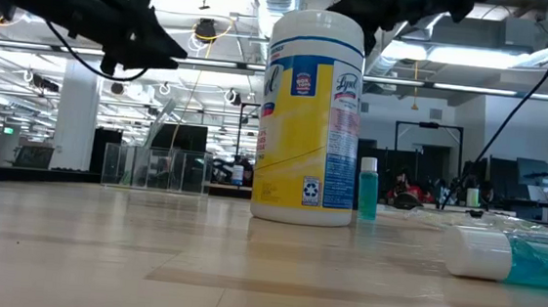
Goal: Pick & Place toothbrushing station
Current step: Put the top blue toothbrush into the transparent organizer
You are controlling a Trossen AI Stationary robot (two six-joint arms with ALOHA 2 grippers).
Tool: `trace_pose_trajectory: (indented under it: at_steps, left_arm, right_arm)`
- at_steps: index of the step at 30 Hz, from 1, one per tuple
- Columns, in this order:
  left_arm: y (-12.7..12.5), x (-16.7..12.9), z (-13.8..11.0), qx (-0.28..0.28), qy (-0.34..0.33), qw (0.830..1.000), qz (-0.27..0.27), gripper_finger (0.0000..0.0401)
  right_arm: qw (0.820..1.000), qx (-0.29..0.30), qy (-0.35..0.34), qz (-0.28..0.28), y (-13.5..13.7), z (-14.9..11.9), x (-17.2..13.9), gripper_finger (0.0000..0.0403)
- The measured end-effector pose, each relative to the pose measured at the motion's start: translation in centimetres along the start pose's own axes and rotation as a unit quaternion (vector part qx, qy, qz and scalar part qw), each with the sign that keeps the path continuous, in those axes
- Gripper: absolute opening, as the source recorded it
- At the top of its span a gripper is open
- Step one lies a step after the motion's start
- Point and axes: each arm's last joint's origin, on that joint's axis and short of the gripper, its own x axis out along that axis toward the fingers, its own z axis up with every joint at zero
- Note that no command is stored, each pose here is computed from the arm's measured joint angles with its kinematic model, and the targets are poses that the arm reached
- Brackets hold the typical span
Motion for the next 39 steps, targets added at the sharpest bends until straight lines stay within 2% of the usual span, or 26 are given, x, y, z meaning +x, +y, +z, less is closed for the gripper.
trace_pose_trajectory:
  at_steps: [4,12,17,22,30,33,39]
  left_arm:
    - [-0.9,-0.5,-0.2,0.003,0.006,0.999,-0.042,0.0159]
    - [-2.2,-1.4,-0.5,0.003,0.012,0.996,-0.092,0.0159]
    - [-2.8,-1.9,-0.6,-0.003,0.016,0.993,-0.114,0.0159]
    - [-3.4,-2.0,-0.8,-0.003,0.019,0.991,-0.129,0.0159]
    - [-4.5,-1.6,-1.3,-0.007,0.014,0.989,-0.145,0.0159]
    - [-4.8,-1.4,-1.5,-0.008,0.013,0.989,-0.147,0.0159]
    - [-5.1,-1.1,-1.6,-0.016,0.004,0.989,-0.15,0.0159]
  right_arm:
    - [1.0,0.005,0.018,-0.001,0.0,-0.4,0.0,0.0071]
    - [0.999,0.012,0.041,-0.008,0.0,-0.8,-0.2,0.0071]
    - [0.997,0.008,0.052,-0.064,0.2,-0.8,-1.4,0.0071]
    - [0.996,0.001,0.035,-0.082,0.9,-0.7,-3.4,0.0071]
    - [0.99,0.03,0.059,-0.123,1.4,-2.7,-5.3,0.0071]
    - [0.986,0.049,0.091,-0.129,1.5,-3.7,-5.6,0.0071]
    - [0.966,0.082,0.161,-0.187,1.2,-5.1,-6.1,0.0071]
